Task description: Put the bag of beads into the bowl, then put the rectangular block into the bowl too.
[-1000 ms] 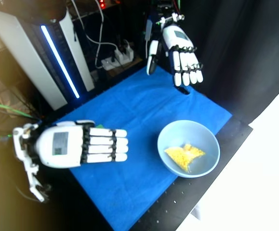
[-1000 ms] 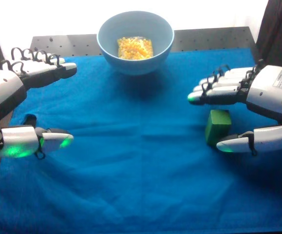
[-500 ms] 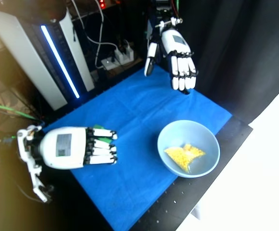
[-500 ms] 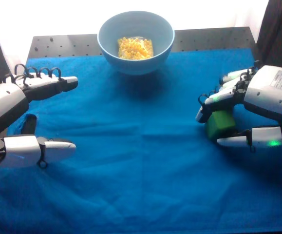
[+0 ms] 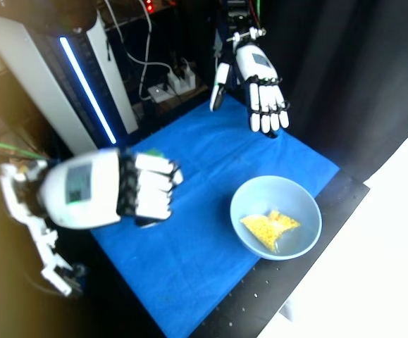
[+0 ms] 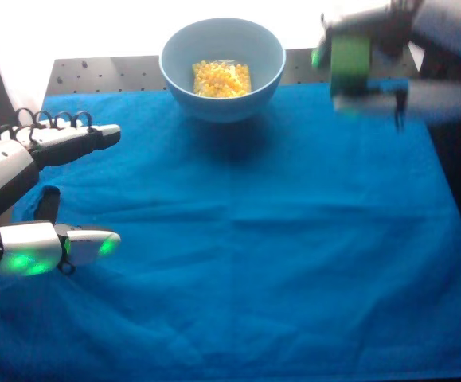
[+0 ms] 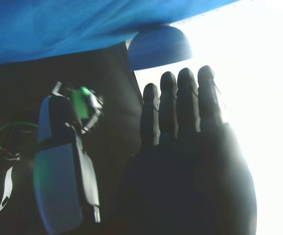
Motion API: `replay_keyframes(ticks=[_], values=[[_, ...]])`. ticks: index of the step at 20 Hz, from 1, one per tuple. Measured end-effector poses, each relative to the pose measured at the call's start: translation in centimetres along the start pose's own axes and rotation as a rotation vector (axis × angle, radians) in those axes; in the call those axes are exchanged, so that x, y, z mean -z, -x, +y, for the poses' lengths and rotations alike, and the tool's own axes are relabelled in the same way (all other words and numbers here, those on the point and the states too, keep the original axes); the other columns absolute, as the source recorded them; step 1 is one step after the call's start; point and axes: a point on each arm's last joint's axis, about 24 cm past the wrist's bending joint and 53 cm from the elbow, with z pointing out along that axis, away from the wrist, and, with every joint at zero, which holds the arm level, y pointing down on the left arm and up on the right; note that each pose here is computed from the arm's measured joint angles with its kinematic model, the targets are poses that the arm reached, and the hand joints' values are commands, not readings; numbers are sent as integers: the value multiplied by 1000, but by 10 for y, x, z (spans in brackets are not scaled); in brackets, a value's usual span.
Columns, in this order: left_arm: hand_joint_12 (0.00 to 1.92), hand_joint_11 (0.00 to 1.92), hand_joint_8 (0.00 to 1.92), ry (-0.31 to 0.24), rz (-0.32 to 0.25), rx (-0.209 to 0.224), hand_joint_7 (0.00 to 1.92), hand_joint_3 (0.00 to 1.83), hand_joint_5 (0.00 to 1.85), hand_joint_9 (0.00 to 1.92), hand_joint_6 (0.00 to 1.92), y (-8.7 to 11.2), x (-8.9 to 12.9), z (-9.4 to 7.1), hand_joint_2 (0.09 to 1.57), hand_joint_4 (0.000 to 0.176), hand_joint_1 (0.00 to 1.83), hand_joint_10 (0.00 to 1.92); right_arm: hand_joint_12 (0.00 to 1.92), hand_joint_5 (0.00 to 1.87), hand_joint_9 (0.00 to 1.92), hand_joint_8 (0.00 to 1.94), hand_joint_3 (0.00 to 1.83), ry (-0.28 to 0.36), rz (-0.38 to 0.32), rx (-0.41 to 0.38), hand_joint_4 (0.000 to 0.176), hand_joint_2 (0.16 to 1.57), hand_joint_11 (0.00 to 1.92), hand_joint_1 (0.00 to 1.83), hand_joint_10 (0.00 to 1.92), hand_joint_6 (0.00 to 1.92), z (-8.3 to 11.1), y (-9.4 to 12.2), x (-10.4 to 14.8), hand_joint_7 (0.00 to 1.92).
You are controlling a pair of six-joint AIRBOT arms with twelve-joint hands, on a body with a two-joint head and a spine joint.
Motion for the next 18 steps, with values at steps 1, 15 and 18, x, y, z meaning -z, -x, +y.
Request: replay_keyframes(ticks=[1,15,18], values=[[204,0,2,-5,-4,8,253,2,271,172,3,-1,0,-1,1009,34,669,3,1921,983,1228,1274,0,-8,-31,2,0,1121,1146,1132,1652,989,-5,7,-17,1144],[190,0,2,-92,-54,56,255,1,276,159,0,4,-15,-21,986,0,715,0,1142,199,453,100,0,-212,24,25,106,1084,133,480,272,23,-68,-42,-116,464],[334,0,0,-91,-57,57,255,0,276,154,0,4,-15,-20,974,3,722,0,258,2,148,9,0,-204,24,24,175,977,0,374,41,0,-66,-44,-118,152]])
